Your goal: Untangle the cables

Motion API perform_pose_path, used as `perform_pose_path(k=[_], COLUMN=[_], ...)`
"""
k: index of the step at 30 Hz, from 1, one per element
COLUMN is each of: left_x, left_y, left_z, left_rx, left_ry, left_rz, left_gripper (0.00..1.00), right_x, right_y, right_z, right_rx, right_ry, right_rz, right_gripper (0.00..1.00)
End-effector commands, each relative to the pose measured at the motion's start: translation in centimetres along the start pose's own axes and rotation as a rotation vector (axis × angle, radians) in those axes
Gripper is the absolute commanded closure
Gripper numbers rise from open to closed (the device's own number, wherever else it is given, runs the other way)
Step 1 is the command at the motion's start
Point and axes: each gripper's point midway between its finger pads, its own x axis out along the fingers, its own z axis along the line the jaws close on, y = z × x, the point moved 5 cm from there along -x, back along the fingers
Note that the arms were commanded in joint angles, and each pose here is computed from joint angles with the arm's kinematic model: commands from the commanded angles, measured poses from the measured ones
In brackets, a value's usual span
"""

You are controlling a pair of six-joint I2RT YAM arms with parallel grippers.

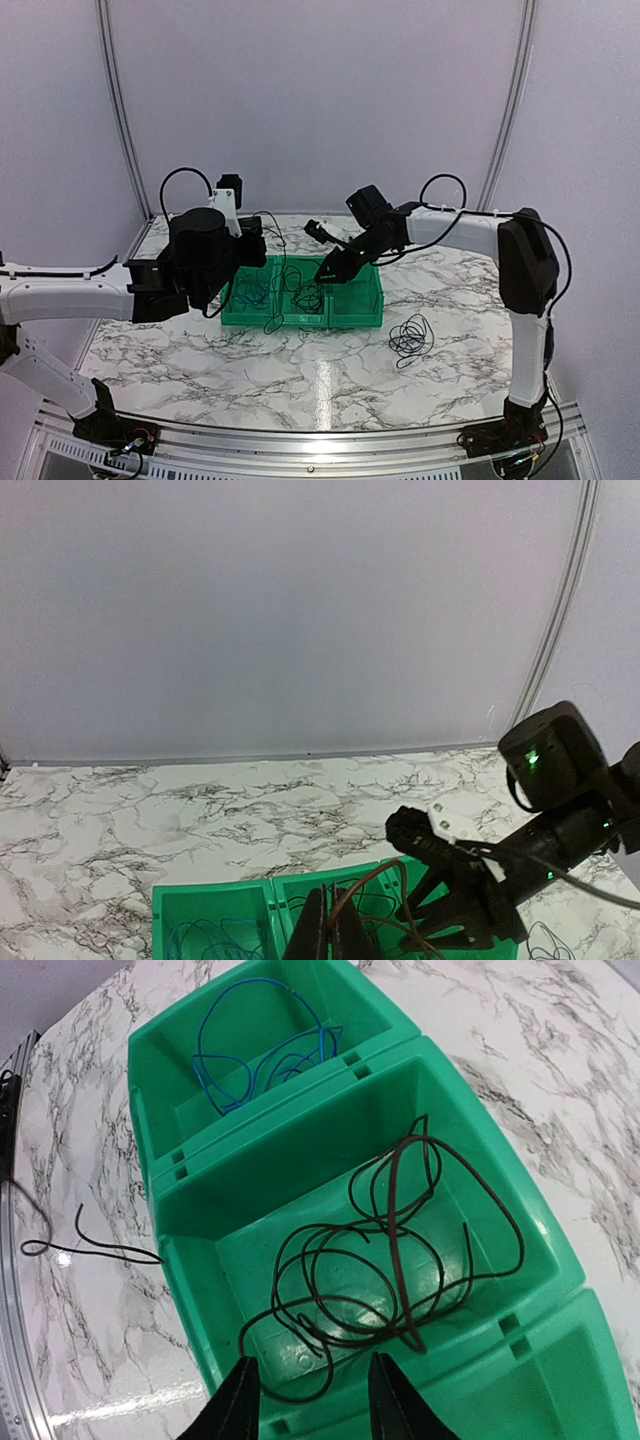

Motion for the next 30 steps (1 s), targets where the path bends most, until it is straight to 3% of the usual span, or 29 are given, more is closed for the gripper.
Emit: perform_pose_path(k=[1,6,12,21,30], left_x=[2.1,4.7,7.1,7.9,11.3], left_y=[0.7,0.5,-2.6,-6.9,-0.7], left_z=[-0.5,-1.2,-2.8,-3.9,-2.8], left_rx=[-0.020,-0.018,-0.027,-0.010,0.026], left_ry=[0.021,0.053,0.107,0.136,0.071], left_rz=[0.026,0.039,-0.009,-0.093,0.021], left_gripper=[1.00,1.00,1.00,1.00,1.00], right_x=[-5.5,-10.1,-14.8,-16.9,-18.2], right_y=[-1.6,0.0,4.0,11.0,11.7], right_z=[1.4,1.3,0.2,0.6,0.1], right_rx=[-0.065,-0.084,-0.074,-0.054,-0.061], right_ry=[0.076,0.104,0.157,0.196,0.264], right_rz=[-0.066,-0.109,-0.157,-0.203,-0.221], right_gripper=[0.61,0.61,0.61,0.61,0.61])
